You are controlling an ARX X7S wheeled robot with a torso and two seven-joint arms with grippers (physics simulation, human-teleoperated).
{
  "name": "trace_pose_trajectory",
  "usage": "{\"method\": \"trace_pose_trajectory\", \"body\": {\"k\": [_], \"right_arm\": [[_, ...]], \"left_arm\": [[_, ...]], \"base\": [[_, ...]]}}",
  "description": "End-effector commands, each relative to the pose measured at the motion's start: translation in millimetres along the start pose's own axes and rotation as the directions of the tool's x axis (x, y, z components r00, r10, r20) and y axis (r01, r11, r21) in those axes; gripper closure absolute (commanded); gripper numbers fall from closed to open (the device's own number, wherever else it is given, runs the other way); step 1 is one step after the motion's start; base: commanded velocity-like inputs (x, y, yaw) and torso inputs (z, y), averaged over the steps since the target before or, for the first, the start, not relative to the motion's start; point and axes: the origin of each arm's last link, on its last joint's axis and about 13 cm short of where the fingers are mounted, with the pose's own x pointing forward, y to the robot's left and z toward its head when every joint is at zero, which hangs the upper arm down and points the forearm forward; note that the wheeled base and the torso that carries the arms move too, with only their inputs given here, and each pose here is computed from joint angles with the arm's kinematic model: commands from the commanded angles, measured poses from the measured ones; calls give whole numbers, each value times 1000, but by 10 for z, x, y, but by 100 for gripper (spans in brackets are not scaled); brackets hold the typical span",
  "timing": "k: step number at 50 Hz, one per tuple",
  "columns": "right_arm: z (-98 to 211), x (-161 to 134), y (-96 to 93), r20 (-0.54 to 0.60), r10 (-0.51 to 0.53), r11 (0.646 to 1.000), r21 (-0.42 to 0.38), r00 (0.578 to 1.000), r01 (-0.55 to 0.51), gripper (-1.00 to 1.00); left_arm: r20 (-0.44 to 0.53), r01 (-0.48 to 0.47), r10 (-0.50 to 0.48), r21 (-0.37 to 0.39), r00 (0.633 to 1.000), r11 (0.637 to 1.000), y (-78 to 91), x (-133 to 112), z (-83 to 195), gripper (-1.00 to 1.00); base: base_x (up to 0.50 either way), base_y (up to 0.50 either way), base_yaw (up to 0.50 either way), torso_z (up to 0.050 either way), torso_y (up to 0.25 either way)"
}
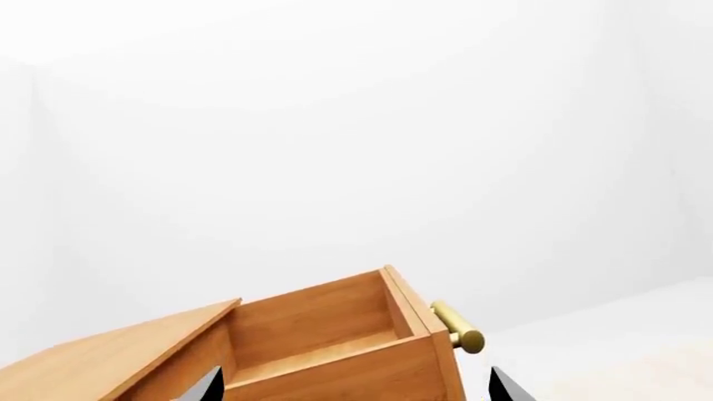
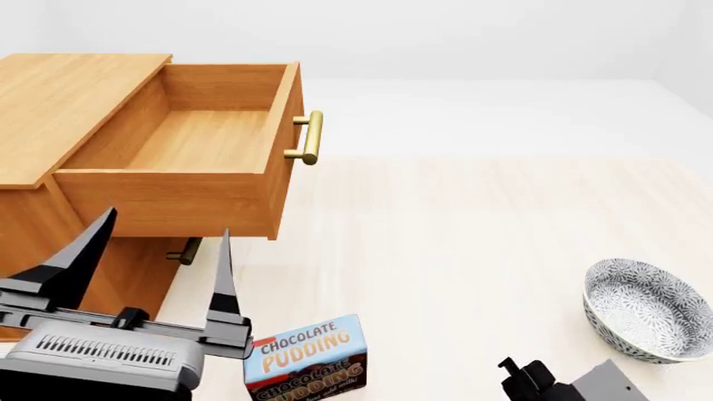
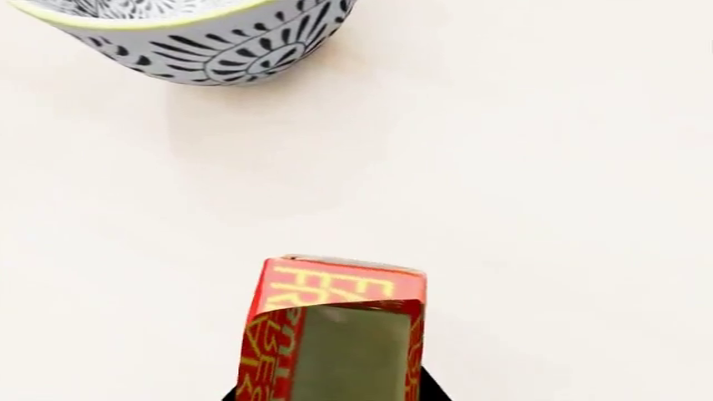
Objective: Put the butter at the back in the top drawer of the cabinet and close it.
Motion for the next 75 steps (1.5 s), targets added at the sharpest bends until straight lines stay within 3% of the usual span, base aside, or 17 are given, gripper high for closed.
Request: {"method": "trace_pose_trajectory", "body": {"k": [1, 11, 30, 32, 34, 36, 38, 41, 47, 53, 55, 65, 71, 75], "right_arm": [[-18, -2, -23, -14, 20, 1000, -2, 1000, -20, 100], [141, -242, -92, 123, 82, 996, 15, 989, -85, 100], [590, -898, -273, 335, 274, 954, 23, 901, -299, 100], [623, -958, -304, 379, 353, 917, 41, 855, -397, 100], [644, -988, -319, 387, 376, 905, 42, 842, -423, 100], [666, -1035, -355, 440, 453, 855, 34, 775, -518, 100], [687, -1059, -365, 449, 487, 830, 30, 749, -557, 100], [726, -1090, -366, 455, 501, 822, 17, 736, -570, 100], [858, -1205, -359, 505, 566, 770, -42, 651, -637, 100], [1050, -1374, -302, 558, 673, 644, -118, 486, -756, 100], [1112, -1412, -262, 564, 678, 637, -130, 471, -760, 100], [1333, -1533, 65, 505, 770, 523, -152, 389, -839, 100], [1407, -1573, 207, 489, 790, 503, -170, 371, -847, 100], [1434, -1651, 224, 475, 812, 471, -194, 338, -861, 100]], "left_arm": [[-3, -2, 2, 1, 1000, 1000, 3, -8, -9, -100], [-7, -1, 1, -1, 1000, 1000, -5, -32, -10, -100], [-4, 6, -6, -6, 1000, 1000, -32, -43, 24, -100], [-2, 7, -7, -6, 1000, 1000, -34, -42, 35, -100], [-1, 8, -8, -6, 1000, 1000, -36, -41, 43, -100], [1, 8, -8, -6, 1000, 1000, -37, -39, 49, -100], [2, 7, -7, -6, 1000, 1000, -38, -39, 55, -100], [4, 8, -8, -6, 1000, 1000, -43, -38, 63, -100], [11, 14, -14, -6, 1000, 1000, -62, -38, 91, -100], [26, 17, -17, -19, 1000, 1000, -82, -28, 160, -100], [32, 21, -20, -20, 999, 1000, -93, -28, 180, -100], [70, 66, -64, -23, 996, 998, -227, -10, 299, -100], [90, 94, -94, 1, 992, 996, -335, 8, 346, -100], [102, 114, -115, 11, 988, 993, -405, 38, 369, -100]], "base": [[0, -3, 0, 0, 0], [0, 0, 0, 0, 0], [0, 0, 0, 0, 0], [0, 0, 0, 0, 0], [0, 0, 0, 0, 0], [0, 0, 0, 0, 0], [0, 0, 0, 0, 0], [0, 0, 0, 0, 0], [0, 0, 0, 0, 2], [0, 0, 0, 0, 2], [0, 0, 0, 0, 0], [0, 0, 0, 0, 0], [0, 0, 0, 0, 2], [0, 0, 0, 4, 0]]}}
